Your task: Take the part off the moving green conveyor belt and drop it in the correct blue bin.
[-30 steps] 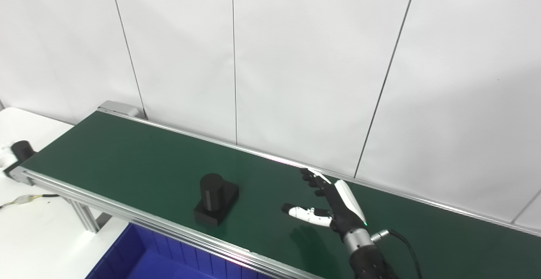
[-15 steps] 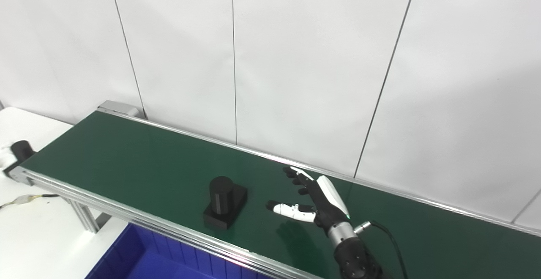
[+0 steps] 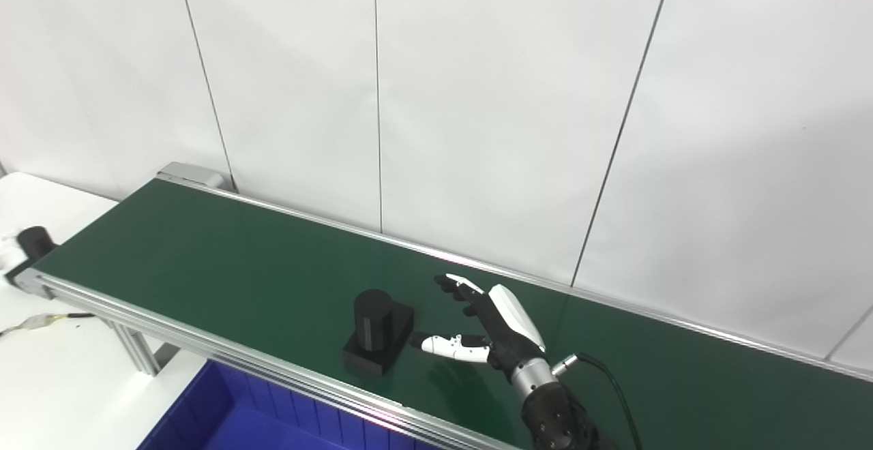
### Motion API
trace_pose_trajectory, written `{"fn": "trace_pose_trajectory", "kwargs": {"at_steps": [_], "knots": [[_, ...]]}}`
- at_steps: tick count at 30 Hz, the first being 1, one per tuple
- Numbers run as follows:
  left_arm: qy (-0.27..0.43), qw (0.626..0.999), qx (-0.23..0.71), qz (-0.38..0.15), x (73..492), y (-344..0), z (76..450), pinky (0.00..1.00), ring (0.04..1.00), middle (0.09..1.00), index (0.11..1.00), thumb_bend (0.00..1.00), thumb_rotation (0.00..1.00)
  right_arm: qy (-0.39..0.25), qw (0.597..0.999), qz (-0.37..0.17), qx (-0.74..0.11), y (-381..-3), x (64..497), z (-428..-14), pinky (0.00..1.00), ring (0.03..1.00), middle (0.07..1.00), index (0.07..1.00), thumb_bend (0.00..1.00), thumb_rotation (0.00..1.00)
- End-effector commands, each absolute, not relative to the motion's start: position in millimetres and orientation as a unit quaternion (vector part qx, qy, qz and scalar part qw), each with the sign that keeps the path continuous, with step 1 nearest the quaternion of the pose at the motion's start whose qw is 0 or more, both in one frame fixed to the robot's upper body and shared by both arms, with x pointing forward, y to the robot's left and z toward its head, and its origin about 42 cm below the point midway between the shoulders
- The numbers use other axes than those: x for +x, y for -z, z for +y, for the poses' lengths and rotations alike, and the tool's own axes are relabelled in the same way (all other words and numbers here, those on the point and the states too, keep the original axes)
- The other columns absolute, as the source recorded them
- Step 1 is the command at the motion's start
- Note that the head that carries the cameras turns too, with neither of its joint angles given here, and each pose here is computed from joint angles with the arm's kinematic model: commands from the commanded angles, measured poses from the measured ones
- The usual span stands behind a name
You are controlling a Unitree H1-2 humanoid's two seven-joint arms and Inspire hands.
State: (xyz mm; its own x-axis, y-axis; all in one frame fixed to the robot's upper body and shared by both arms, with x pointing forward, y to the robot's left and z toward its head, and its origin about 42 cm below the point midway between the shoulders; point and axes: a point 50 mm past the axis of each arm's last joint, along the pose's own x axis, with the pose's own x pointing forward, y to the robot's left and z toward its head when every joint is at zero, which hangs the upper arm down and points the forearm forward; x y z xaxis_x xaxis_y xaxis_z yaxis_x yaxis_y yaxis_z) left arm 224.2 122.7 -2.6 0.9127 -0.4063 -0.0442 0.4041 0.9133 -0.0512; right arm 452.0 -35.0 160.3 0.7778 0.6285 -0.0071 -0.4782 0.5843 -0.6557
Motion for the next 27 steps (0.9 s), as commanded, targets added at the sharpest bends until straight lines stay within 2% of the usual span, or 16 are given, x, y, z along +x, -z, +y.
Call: {"fn": "trace_pose_trajectory", "kwargs": {"at_steps": [1,9,27], "knots": [[0.21,0.977,-0.026,-0.01,227.2,-8.9,114.0,0.73,0.774,0.8,0.795,1.0,0.22,-0.321,0.873,-0.164,-0.329,-189.5,455.4,-12.6,0.8,0.874,0.872,0.87,0.7,0.48],[0.217,0.976,-0.025,-0.013,223.3,-12.1,109.6,0.73,0.775,0.802,0.798,1.0,0.23,-0.337,0.859,-0.166,-0.348,-178.5,450.9,0.1,0.79,0.864,0.866,0.855,0.74,0.47],[0.216,0.976,-0.032,-0.012,207.1,-20.1,109.5,0.72,0.777,0.806,0.802,1.0,0.23,-0.333,0.866,-0.136,-0.349,-156.1,450.7,1.9,0.78,0.863,0.86,0.848,0.76,0.4]]}}
